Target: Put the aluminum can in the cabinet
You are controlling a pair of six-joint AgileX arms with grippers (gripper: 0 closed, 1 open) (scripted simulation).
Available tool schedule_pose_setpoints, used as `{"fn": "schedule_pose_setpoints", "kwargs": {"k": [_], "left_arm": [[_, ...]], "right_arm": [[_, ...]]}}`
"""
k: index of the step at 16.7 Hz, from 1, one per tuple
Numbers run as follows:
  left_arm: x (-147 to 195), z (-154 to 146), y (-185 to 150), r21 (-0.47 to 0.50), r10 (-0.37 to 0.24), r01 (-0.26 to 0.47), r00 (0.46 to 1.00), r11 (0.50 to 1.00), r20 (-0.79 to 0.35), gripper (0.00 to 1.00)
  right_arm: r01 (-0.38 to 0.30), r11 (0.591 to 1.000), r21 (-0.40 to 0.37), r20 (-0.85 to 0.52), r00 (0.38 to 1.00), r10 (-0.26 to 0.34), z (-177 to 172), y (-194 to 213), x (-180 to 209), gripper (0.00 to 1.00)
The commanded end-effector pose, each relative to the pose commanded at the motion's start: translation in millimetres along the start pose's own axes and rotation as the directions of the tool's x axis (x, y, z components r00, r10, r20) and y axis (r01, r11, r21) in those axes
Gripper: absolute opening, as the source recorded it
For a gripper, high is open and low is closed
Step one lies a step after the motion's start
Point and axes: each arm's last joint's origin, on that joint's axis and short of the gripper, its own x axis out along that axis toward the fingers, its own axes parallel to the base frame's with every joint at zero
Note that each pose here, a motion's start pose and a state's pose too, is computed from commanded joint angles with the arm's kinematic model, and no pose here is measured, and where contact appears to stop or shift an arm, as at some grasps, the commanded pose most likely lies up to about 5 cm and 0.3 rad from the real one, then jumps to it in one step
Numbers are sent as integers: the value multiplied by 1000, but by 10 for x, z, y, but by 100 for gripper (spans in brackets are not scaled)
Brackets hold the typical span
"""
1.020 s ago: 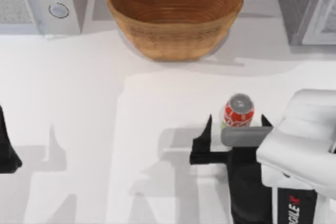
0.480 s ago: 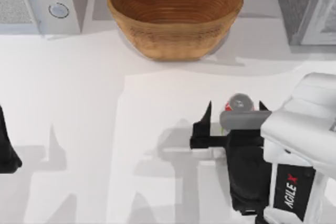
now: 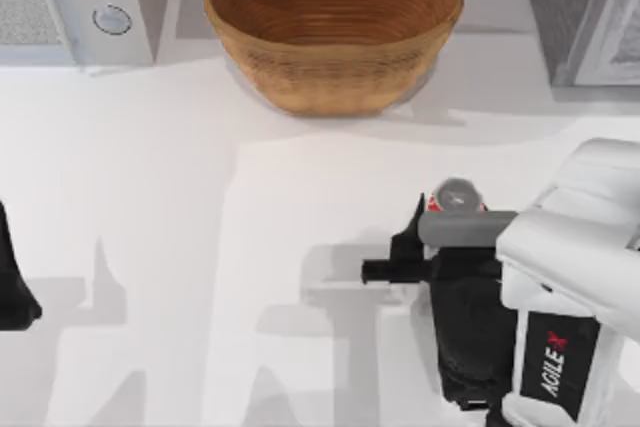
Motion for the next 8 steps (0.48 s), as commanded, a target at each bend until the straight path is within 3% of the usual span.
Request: {"fn": "schedule_pose_setpoints", "kwargs": {"k": [4, 8], "left_arm": [[0, 0, 0, 0, 0, 0, 1000, 1000, 0, 100], [0, 0, 0, 0, 0, 0, 1000, 1000, 0, 100]], "right_arm": [[0, 1000, 0, 0, 1000, 0, 0, 0, 0, 2], [0, 1000, 0, 0, 1000, 0, 0, 0, 0, 0]]}}
